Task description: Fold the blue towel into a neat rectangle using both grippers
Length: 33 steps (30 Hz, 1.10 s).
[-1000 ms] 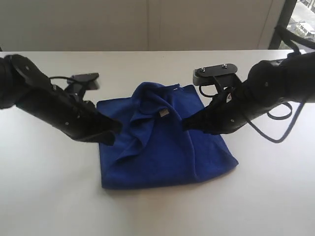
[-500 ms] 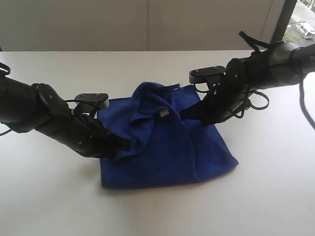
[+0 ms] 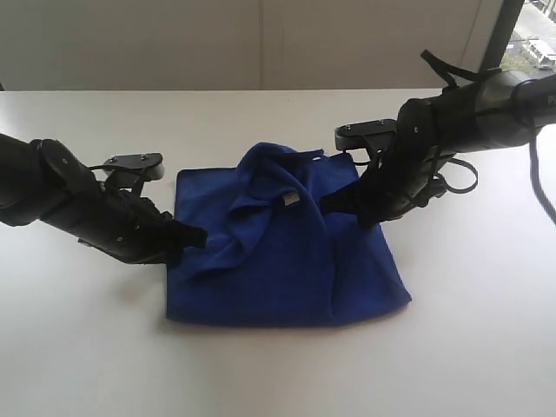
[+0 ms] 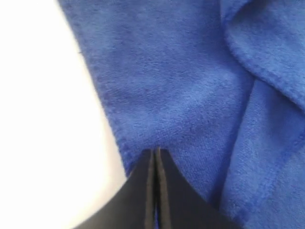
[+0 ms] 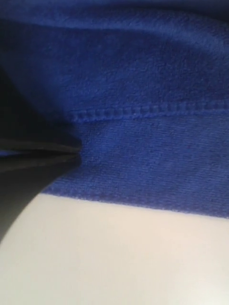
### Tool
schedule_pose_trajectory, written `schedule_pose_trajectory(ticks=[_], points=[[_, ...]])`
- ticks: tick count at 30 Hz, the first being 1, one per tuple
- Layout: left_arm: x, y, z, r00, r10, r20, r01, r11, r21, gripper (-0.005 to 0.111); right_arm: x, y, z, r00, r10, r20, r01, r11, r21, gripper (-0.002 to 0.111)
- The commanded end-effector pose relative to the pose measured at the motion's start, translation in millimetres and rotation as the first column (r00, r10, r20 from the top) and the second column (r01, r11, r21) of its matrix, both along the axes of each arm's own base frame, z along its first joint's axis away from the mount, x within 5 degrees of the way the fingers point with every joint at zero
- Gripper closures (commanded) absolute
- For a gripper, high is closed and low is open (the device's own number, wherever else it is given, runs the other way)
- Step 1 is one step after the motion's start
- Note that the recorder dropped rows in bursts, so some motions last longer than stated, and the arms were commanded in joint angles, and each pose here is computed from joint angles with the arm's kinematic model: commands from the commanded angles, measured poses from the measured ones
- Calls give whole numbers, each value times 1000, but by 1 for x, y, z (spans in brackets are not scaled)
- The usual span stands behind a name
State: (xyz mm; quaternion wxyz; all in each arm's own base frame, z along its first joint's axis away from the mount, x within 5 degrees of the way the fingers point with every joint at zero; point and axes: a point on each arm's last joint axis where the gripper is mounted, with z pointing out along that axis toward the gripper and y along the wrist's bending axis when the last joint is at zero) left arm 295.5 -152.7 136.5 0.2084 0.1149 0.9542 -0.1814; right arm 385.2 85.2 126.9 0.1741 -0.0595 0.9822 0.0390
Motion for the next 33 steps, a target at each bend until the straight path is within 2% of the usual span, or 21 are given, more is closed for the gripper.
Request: schedule_pose_trajectory(ticks=[1, 10, 14, 24, 30, 33], points=[[2, 11, -4, 1000, -15, -14, 16, 1000, 19, 107, -11, -3, -6, 995, -17, -99, 16, 1000, -14, 108], [3, 12, -4, 1000, -22, 9, 22, 999, 31, 107, -22, -6, 7, 996, -42, -77, 42, 999, -1, 108], [1, 11, -1, 999, -36, -5, 36, 999, 19, 107, -18, -5, 15, 999, -43, -13, 43, 999, 14, 108], [7, 7, 59, 986, -43, 163, 52, 997, -53, 107, -21, -6, 64, 989, -47, 143, 39, 998, 53, 108], [24, -12, 83, 968, -152, 200, 171, 982, -83, 107, -14, -9, 67, 989, -60, 134, 53, 997, 55, 108], [31, -30, 89, 950, -205, 234, 229, 970, -78, 107, -10, -16, 71, 985, -81, 151, 72, 996, 59, 108]])
